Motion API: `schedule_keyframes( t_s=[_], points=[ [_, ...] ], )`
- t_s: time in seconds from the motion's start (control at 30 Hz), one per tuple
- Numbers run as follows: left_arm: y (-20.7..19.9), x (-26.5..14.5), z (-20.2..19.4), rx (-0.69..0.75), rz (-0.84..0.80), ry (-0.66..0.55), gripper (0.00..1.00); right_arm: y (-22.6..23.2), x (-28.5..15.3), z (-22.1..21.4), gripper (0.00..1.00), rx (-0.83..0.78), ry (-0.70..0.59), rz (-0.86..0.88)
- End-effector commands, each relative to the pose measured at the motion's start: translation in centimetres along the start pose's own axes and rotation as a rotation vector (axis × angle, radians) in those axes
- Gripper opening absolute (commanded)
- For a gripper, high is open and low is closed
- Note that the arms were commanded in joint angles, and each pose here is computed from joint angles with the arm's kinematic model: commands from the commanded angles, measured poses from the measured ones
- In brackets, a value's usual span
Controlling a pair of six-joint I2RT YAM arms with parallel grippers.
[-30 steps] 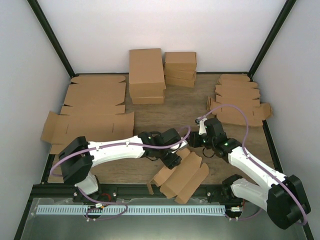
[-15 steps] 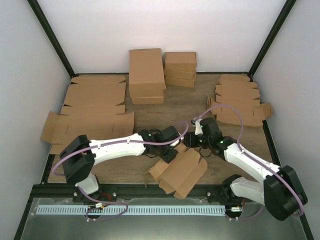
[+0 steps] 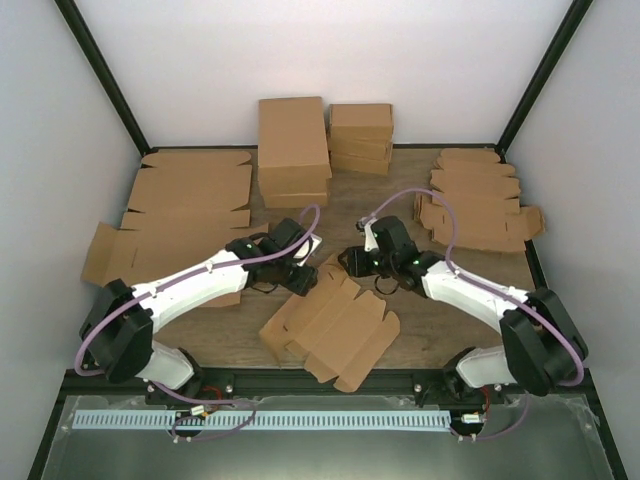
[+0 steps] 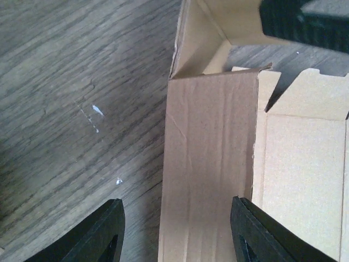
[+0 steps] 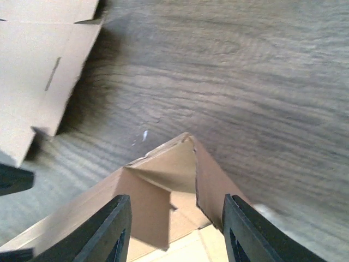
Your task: Fold the paper box
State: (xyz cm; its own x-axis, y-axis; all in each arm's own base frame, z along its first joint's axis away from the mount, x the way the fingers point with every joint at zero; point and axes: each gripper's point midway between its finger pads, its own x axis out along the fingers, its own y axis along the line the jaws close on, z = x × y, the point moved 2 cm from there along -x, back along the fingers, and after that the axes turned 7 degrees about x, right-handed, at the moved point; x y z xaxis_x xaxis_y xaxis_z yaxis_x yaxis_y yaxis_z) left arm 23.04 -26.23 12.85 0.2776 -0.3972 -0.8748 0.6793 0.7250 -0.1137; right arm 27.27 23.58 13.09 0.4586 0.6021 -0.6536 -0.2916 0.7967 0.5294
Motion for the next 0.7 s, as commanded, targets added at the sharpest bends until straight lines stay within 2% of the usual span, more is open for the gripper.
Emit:
schedule_keyframes(
  t_s=[0.0,0.27,0.33,0.5,0.63,0.67],
  points=[
    [-0.8,-0.2,-0.2,0.014,-0.076,-0.015,0.56,-0.8,0.7,2.1,0.48,-0.086,-0.058,-0.104],
    [-1.9,0.7,-0.7,-0.005,-0.157,-0.008,0.56,-1.9,0.6,1.1,0.43,-0.11,-0.031,-0.147],
    [-2.4,0.8,-0.7,-0.008,-0.186,-0.006,0.57,-2.1,0.3,1.0,0.39,-0.121,-0.037,-0.155],
    [-3.3,0.7,-1.0,-0.011,-0.23,-0.002,0.57,-2.0,-0.5,0.8,0.24,-0.151,-0.036,-0.156],
    [-3.8,0.8,-1.3,-0.013,-0.244,0.006,0.57,-1.8,-1.4,0.4,0.02,-0.147,-0.022,-0.151],
    [-4.0,0.8,-1.3,-0.012,-0.245,0.006,0.57,-1.8,-1.7,0.2,0.01,-0.136,-0.017,-0.15]
  ],
)
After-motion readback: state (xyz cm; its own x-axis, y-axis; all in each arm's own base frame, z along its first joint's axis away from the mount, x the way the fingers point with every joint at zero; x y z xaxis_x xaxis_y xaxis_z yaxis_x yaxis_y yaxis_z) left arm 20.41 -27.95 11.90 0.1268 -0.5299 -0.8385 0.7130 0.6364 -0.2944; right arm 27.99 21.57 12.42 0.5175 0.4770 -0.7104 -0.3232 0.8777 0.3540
